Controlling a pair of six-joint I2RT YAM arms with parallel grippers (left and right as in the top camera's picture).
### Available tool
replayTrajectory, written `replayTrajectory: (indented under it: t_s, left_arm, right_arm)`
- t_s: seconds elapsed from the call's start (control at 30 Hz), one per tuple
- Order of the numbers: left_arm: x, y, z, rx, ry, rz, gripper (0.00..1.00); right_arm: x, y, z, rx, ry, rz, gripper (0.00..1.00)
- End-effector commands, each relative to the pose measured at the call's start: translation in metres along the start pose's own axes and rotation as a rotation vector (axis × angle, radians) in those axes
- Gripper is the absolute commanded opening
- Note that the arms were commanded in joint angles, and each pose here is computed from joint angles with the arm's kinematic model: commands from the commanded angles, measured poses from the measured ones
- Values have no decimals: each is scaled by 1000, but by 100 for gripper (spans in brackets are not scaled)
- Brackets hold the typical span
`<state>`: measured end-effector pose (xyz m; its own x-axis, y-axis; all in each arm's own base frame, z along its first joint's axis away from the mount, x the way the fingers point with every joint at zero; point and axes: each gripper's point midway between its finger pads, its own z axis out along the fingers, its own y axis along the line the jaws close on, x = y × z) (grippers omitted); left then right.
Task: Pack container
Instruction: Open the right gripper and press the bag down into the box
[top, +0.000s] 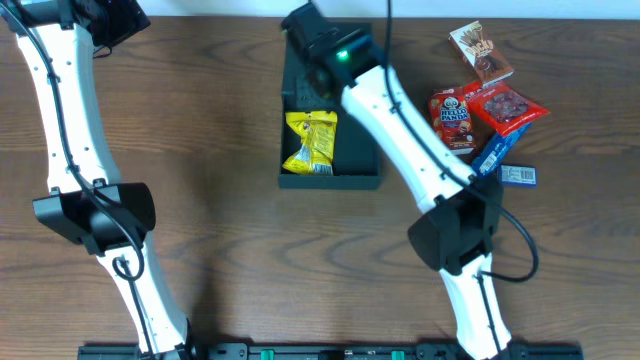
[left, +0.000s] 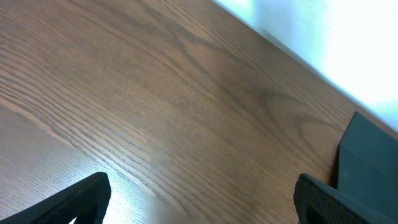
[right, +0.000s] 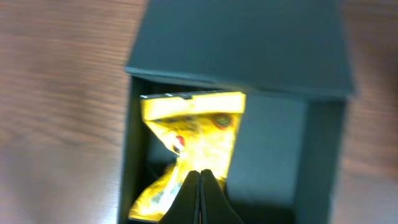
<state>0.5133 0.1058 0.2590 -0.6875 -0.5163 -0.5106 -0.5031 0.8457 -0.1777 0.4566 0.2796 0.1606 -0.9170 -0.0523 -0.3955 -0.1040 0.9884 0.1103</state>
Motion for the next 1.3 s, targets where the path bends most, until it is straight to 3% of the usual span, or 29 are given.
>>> replayTrajectory:
  t_s: [0.0,0.17,0.33,0.8,1.03,1.27]
  left_arm:
    - [1,2,4,-3,11,-7,95]
    - [2,2,4,-3,12,-7,95]
    - [2,2,4,-3,12,-7,95]
    - [2,2,4,-3,13,-7,95]
    - [2,2,4,-3,12,-7,95]
    - [2,2,4,-3,12,-7,95]
  right_arm:
    - [37,23,39,-188,180,-157,1]
    - [59,27,67,-294,258,-206,1]
    - [84,16,84,-273,331,-212,2]
    - [99,0,122,-217,307,-241,2]
    - [85,8,109,-258,275,-271,1]
    - [38,-7,63,-231,152,-292,2]
